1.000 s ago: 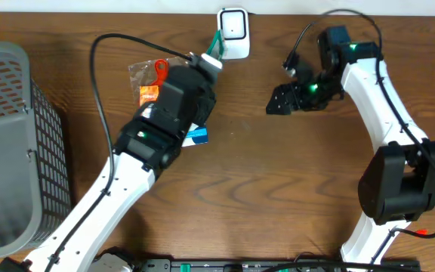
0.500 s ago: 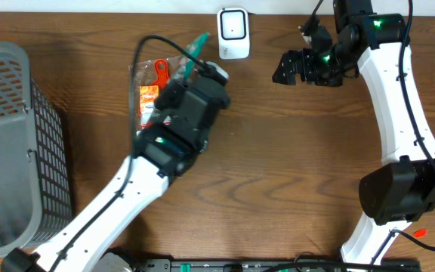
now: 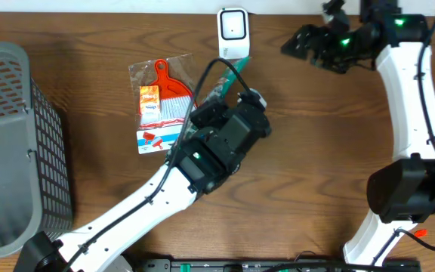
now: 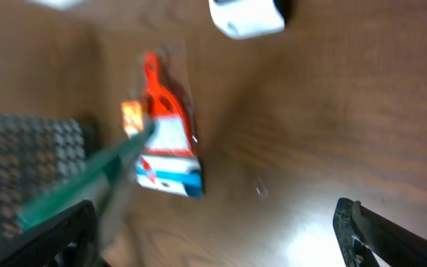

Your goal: Scan the item barcode

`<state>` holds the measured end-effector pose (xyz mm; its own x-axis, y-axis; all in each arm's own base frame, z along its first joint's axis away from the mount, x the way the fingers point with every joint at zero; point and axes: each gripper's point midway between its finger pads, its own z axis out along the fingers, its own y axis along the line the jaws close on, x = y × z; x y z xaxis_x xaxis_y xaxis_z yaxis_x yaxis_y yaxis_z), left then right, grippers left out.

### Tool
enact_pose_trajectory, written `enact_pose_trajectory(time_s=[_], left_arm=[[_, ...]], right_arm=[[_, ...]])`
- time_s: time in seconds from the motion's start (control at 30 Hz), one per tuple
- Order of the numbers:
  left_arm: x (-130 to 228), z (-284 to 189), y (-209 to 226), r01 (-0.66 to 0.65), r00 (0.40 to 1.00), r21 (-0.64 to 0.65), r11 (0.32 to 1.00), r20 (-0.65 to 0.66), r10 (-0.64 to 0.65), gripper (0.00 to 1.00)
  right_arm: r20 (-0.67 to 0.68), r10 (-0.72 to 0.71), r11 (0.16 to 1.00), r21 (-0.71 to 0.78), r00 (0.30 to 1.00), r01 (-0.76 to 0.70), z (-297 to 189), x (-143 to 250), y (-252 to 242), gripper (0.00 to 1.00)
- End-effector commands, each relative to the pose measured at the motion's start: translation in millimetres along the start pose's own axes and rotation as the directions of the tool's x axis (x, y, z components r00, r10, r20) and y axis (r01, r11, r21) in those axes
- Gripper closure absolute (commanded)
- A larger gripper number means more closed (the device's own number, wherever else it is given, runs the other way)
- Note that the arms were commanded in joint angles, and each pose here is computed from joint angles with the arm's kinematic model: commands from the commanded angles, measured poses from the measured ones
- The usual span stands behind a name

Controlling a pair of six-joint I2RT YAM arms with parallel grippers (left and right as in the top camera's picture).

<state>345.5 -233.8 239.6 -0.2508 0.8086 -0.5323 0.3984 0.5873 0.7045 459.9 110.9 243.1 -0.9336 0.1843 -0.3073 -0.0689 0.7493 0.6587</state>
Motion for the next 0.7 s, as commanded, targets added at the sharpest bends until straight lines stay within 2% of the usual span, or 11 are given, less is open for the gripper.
enact_pose_trajectory(time_s=[0.0,0.2,0.47,0.67], left_arm=[[-12,-10,0,-0.013,1.000,-0.013,1.000,0.028,0.013,0.93],[-23,-21,-16,-0.040,0.997,0.016,0.999,0.068,0.039,0.93],[-28,-27,-24,-0.064,0.994,0.028,0.998,0.086,0.062,0.93],[-28,-27,-22,-0.064,0.995,0.020,0.998,0.083,0.062,0.93]], right_arm=[[-0.017,0.117,0.983,-0.137,0.993,-0.119,-2,-9,14,0.02],[-0.187,0.126,0.886,-0.420,0.974,-0.195,16,0,48,0.05],[-0.335,0.089,0.786,-0.555,0.938,-0.273,33,19,76,0.08],[-0.368,0.037,0.738,-0.617,0.929,-0.274,29,29,96,0.08]])
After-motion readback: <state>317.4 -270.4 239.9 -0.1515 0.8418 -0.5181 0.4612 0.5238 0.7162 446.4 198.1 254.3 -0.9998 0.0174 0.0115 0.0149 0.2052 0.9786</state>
